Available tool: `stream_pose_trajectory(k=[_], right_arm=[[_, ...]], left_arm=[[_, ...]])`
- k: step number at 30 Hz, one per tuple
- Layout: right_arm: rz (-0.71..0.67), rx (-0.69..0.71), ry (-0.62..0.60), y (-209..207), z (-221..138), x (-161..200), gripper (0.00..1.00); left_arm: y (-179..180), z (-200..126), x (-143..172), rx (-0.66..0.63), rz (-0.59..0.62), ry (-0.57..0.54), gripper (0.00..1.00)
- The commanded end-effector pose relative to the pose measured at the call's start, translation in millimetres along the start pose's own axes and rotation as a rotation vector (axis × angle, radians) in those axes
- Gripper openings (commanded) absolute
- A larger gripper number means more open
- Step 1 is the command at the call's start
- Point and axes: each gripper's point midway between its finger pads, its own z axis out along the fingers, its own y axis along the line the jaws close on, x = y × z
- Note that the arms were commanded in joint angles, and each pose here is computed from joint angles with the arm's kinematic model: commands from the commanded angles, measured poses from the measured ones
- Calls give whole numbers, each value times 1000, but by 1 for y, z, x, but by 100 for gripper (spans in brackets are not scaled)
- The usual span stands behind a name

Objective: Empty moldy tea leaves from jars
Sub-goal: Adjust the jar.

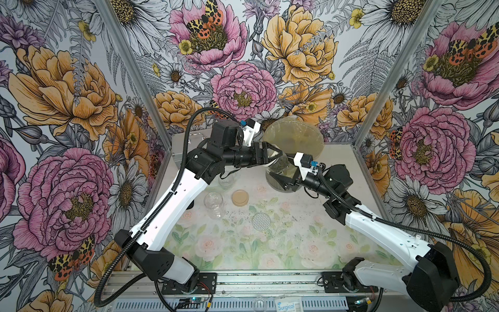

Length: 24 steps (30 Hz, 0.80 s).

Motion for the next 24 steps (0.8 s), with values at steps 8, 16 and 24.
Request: stream_pose_trajectory(k=[8, 16, 24], right_arm=[[-35, 32, -90, -4, 0, -31, 92], [-25, -12, -65, 1, 5, -28, 72], [-19, -13, -61, 1, 5, -30, 56]], left_arm=[[-15, -10, -5, 62, 11, -33, 39], [-16, -11, -5, 65, 11, -34, 39], [-16, -19, -6, 55, 65, -56, 99]])
